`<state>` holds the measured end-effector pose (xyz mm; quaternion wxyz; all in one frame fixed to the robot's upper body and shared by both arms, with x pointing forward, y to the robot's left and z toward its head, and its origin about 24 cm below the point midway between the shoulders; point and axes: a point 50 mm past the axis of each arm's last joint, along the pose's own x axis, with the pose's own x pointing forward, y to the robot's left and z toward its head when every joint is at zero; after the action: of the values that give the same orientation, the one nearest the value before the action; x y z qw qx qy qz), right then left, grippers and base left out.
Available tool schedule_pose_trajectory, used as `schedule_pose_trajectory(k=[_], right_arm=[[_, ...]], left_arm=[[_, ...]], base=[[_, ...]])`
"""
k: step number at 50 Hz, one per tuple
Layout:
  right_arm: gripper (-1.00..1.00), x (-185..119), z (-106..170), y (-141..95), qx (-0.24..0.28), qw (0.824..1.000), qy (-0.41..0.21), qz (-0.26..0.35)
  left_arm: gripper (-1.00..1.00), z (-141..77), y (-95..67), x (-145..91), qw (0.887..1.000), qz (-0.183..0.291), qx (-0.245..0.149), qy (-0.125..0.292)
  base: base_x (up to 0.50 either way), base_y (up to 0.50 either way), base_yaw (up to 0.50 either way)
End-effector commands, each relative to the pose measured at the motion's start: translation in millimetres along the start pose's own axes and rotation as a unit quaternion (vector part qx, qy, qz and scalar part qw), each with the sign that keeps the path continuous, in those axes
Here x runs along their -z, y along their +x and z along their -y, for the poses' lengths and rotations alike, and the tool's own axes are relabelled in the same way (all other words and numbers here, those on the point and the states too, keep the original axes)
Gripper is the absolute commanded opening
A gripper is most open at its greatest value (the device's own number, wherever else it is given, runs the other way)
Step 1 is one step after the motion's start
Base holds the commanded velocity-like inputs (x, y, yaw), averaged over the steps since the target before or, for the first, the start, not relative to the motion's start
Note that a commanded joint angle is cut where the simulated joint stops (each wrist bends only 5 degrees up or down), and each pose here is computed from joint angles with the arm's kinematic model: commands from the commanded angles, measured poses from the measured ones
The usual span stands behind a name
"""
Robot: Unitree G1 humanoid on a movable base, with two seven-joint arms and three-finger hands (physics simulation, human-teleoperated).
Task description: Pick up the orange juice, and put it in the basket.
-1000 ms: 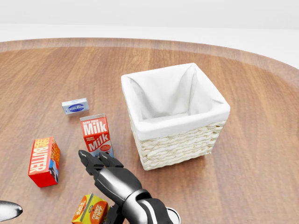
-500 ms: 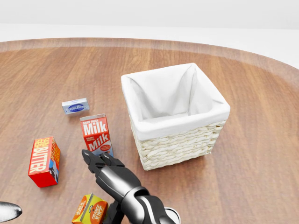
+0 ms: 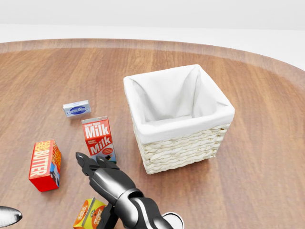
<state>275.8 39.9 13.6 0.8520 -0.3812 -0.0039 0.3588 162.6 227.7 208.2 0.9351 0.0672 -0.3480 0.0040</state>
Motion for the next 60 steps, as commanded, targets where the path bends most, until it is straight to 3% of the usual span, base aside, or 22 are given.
schedule_pose_trajectory(k=[1,27,28,29,60], right_arm=[[1.0,1,-5,5,-0.004,1.0,0.011,-0.01],[1.0,15,-28,11,-0.024,0.997,0.04,-0.065],[-0.15,17,-28,10,-0.022,0.996,0.043,-0.07],[-1.0,18,-28,10,-0.021,0.996,0.045,-0.072],[-1.0,20,-29,11,-0.015,0.996,0.043,-0.08]], left_arm=[[1.0,0,-0.1,1,1.0,-0.001,0.0,-0.001],[1.0,0,0.2,1,1.0,0.0,0.0,-0.002],[1.0,0,0.0,0,1.0,0.0,0.0,-0.002],[1.0,0,-0.1,0,1.0,0.0,0.0,-0.002],[1.0,0,-0.2,1,1.0,-0.001,-0.001,-0.002]], base=[[0.0,0.0,0.0],[0.0,0.0,0.0],[0.0,0.0,0.0],[0.0,0.0,0.0],[0.0,0.0,0.0]])
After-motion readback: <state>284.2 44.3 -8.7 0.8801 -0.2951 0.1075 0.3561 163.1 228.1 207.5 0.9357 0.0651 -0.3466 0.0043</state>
